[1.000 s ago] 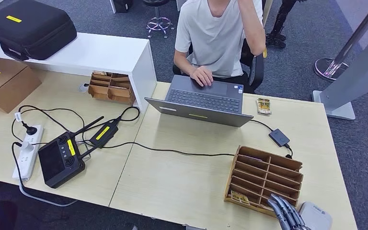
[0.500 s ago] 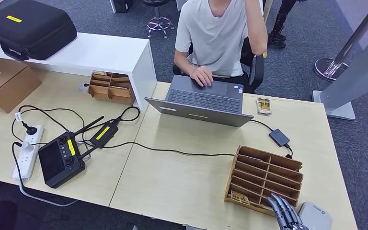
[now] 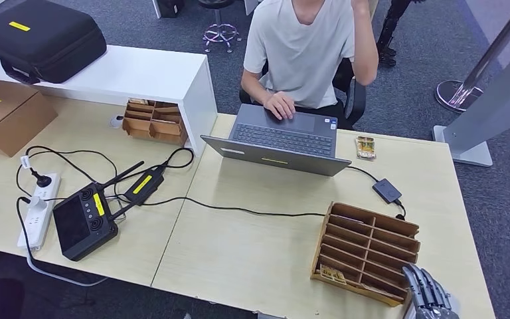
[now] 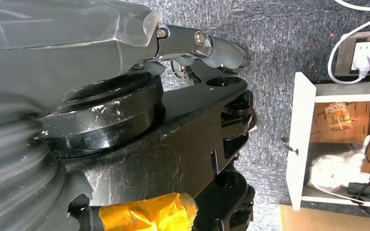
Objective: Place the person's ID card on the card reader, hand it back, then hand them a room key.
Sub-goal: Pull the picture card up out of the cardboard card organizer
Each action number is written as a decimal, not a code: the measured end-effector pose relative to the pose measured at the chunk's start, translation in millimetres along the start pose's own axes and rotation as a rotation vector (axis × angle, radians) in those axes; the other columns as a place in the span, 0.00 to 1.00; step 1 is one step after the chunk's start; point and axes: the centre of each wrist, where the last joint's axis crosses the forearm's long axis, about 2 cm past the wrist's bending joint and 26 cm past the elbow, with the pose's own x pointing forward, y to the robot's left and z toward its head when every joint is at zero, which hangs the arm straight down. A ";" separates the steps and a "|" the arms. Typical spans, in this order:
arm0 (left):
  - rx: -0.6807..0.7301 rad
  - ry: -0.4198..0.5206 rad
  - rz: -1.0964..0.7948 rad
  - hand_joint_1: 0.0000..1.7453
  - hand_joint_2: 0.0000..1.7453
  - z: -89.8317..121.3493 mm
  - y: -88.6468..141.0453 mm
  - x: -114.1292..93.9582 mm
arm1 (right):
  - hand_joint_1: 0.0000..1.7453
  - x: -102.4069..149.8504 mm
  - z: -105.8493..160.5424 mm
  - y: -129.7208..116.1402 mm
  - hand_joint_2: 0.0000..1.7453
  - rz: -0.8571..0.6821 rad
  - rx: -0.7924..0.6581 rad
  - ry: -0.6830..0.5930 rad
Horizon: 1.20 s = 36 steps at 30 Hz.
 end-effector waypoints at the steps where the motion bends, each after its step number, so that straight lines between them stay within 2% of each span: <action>1: 0.000 0.000 0.001 0.00 1.00 0.0 0.0 0.0 | 0.00 -1.4 0.3 -0.1 1.00 0.001 -0.002 0.008; 14: 0.001 0.002 0.001 0.00 1.00 0.0 0.4 0.2 | 0.00 -6.4 1.3 1.1 1.00 0.004 -0.010 0.044; 36: -0.007 0.005 -0.018 0.00 1.00 -0.4 -0.3 1.3 | 0.00 12.3 -16.2 9.2 1.00 -0.047 -0.024 -0.057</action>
